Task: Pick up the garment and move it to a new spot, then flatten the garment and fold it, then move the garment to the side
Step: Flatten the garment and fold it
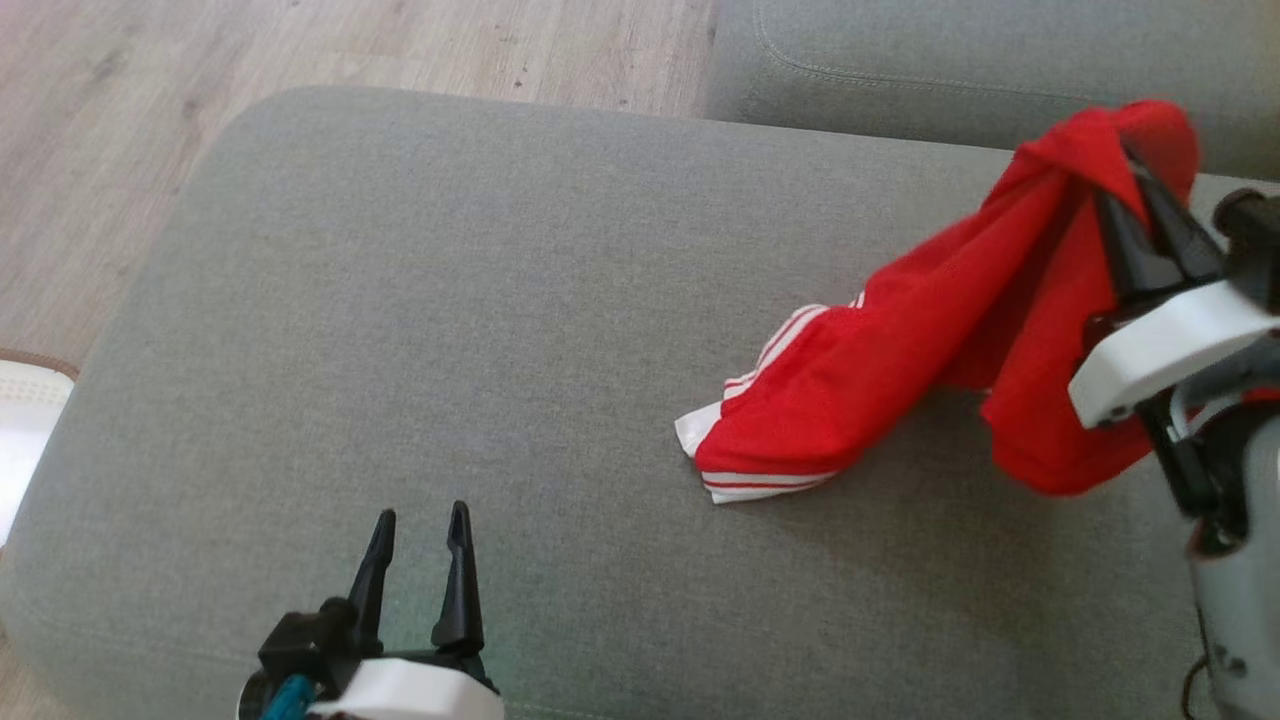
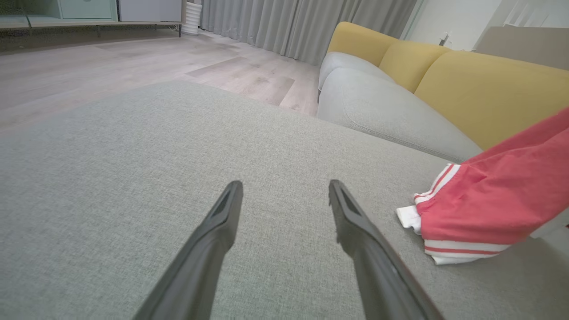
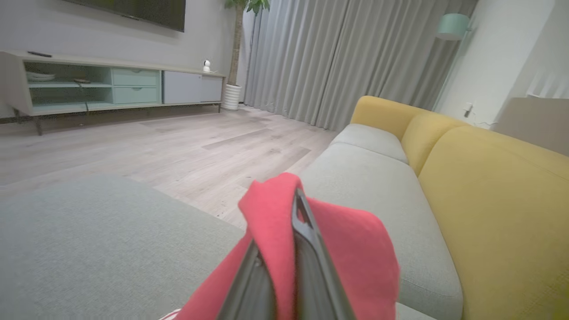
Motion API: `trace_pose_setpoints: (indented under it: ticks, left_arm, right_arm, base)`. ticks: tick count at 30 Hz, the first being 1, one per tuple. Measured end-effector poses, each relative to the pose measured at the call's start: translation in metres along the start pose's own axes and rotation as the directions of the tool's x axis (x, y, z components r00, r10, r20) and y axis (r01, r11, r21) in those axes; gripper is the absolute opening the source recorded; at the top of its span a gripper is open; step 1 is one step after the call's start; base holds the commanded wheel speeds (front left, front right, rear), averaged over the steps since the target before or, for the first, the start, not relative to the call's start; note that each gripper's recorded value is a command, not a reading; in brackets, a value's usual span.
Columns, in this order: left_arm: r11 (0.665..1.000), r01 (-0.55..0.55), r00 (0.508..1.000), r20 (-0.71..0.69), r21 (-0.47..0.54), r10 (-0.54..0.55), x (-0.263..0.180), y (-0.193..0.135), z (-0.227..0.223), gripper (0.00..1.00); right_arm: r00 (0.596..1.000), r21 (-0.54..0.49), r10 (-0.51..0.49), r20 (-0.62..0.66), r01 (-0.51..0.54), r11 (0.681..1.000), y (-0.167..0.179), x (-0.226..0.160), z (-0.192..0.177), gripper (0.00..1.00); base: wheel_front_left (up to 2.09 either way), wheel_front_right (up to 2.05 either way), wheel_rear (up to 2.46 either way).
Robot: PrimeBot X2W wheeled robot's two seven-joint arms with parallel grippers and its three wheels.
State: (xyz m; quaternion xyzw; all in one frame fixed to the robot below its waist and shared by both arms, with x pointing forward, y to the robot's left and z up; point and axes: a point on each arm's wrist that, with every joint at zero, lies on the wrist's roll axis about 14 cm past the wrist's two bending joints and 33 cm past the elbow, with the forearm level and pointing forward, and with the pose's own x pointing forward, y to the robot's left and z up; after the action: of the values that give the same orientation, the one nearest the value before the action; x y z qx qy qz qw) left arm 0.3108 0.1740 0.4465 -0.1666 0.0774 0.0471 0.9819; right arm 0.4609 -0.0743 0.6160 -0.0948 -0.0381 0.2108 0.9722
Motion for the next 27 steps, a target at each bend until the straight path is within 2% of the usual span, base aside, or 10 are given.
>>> trace_pose_setpoints:
  ticks: [3, 6, 11, 14, 18, 19, 20, 21, 24, 27]
  left_arm:
    - [1.0, 0.001, 1.0, -0.008, -0.001, -0.001, -0.001, 0.0, -0.003, 1.0]
    - [1.0, 0.0, 1.0, -0.017, -0.001, 0.0, -0.001, 0.0, -0.005, 1.0]
    - [1.0, -0.018, 1.0, -0.018, -0.005, 0.018, 0.003, 0.004, -0.005, 1.0]
    - [1.0, -0.029, 1.0, -0.012, -0.006, 0.029, 0.009, 0.007, -0.002, 1.0]
    - [0.999, -0.053, 0.998, -0.021, 0.0, 0.053, 0.015, 0.013, -0.004, 1.0]
    - [0.998, -0.058, 0.998, -0.026, -0.002, 0.057, 0.016, 0.014, -0.005, 1.0]
    - [0.998, -0.061, 0.998, -0.03, -0.003, 0.061, 0.017, 0.015, -0.006, 1.0]
    - [0.998, -0.066, 0.997, -0.031, 0.0, 0.066, 0.019, 0.016, -0.006, 1.0]
    - [0.997, -0.077, 0.996, -0.039, -0.001, 0.077, 0.021, 0.019, -0.009, 1.0]
    - [0.998, -0.064, 0.997, -0.034, 0.01, 0.065, 0.024, 0.016, -0.008, 1.0]
  right_arm:
    - [0.999, 0.004, 0.011, -0.041, -0.011, 1.0, 0.004, -0.001, -0.008, 0.0]
    - [0.99, 0.036, 0.029, -0.136, -0.024, 0.999, 0.007, 0.006, -0.038, 0.0]
    - [0.946, 0.03, 0.011, -0.324, -0.001, 1.0, -0.009, 0.033, -0.101, 0.0]
    - [0.922, 0.003, -0.011, -0.386, 0.014, 1.0, -0.024, 0.056, -0.124, 0.0]
    - [0.899, -0.004, -0.005, -0.438, 0.004, 1.0, -0.022, 0.084, -0.149, 0.0]
    - [0.893, -0.007, -0.006, -0.451, 0.003, 1.0, -0.022, 0.089, -0.156, 0.12]
    - [0.89, -0.007, -0.007, -0.455, 0.004, 1.0, -0.022, 0.094, -0.162, 0.41]
    - [0.895, -0.01, -0.007, -0.446, 0.003, 1.0, -0.021, 0.1, -0.164, 1.0]
    - [0.909, -0.007, 0.003, -0.416, -0.006, 1.0, -0.014, 0.113, -0.165, 1.0]
    - [0.938, 0.016, 0.026, -0.345, -0.021, 1.0, -0.001, 0.122, -0.148, 1.0]
  base:
    - [0.0, 0.0, 0.0]
    - [0.0, 0.0, 0.0]
    - [0.0, 0.0, 0.0]
    - [0.0, 0.0, 0.0]
    - [0.0, 0.0, 0.0]
    - [0.0, 0.0, 0.0]
    - [0.0, 0.0, 0.0]
    - [0.0, 0.0, 0.0]
    - [0.0, 0.0, 0.0]
    - [0.0, 0.0, 0.0]
